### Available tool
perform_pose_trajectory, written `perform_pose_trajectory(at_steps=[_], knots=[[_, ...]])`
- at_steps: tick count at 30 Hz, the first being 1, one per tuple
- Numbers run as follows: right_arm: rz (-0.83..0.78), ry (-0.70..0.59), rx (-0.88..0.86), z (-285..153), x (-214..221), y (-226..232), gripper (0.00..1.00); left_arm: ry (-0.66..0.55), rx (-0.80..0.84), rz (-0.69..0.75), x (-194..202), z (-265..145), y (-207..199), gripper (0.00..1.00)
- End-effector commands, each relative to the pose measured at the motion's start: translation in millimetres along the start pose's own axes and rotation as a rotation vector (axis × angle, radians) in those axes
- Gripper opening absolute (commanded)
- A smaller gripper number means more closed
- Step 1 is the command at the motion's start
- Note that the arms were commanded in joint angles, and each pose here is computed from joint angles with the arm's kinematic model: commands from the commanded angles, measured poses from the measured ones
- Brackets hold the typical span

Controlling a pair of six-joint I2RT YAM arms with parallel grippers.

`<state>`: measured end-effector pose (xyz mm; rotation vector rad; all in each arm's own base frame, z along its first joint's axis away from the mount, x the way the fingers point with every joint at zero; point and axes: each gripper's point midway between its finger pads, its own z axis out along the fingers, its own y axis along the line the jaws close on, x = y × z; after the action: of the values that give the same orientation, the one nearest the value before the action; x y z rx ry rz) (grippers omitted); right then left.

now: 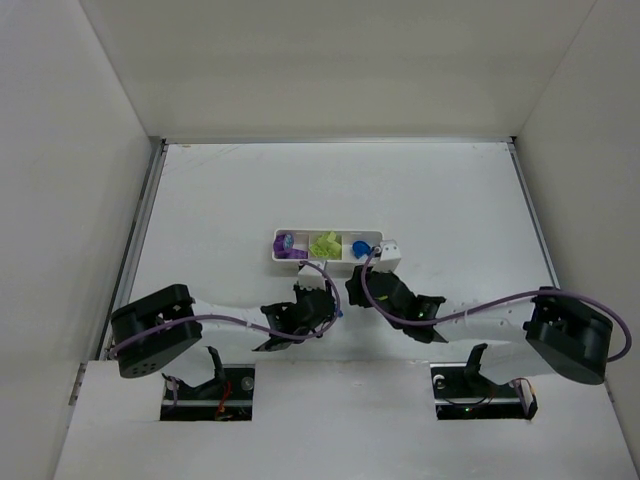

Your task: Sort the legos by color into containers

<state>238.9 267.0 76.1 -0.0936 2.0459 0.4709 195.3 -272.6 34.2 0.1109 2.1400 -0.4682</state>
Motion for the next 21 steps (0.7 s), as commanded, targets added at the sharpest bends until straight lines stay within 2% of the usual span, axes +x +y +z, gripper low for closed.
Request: perform_pose_trajectory(at_steps=[1, 16, 21], knots=[[0.116, -0.111, -0.048, -8.7, -27.1, 17.9, 0.57, -0.035, 0.003, -0.019, -12.7, 5.9, -10.8, 0.26], [0.144, -0.1, -0.084, -29.9, -9.9, 20.5, 0.57, -0.056, -0.06, -0.022, -13.8, 13.8, 0.9, 0.23], [0.152, -0.094, -0.078, -31.0, -5.1, 17.0, 0.57, -0.053, -0.049, -0.009, -12.6, 13.2, -4.1, 0.15]])
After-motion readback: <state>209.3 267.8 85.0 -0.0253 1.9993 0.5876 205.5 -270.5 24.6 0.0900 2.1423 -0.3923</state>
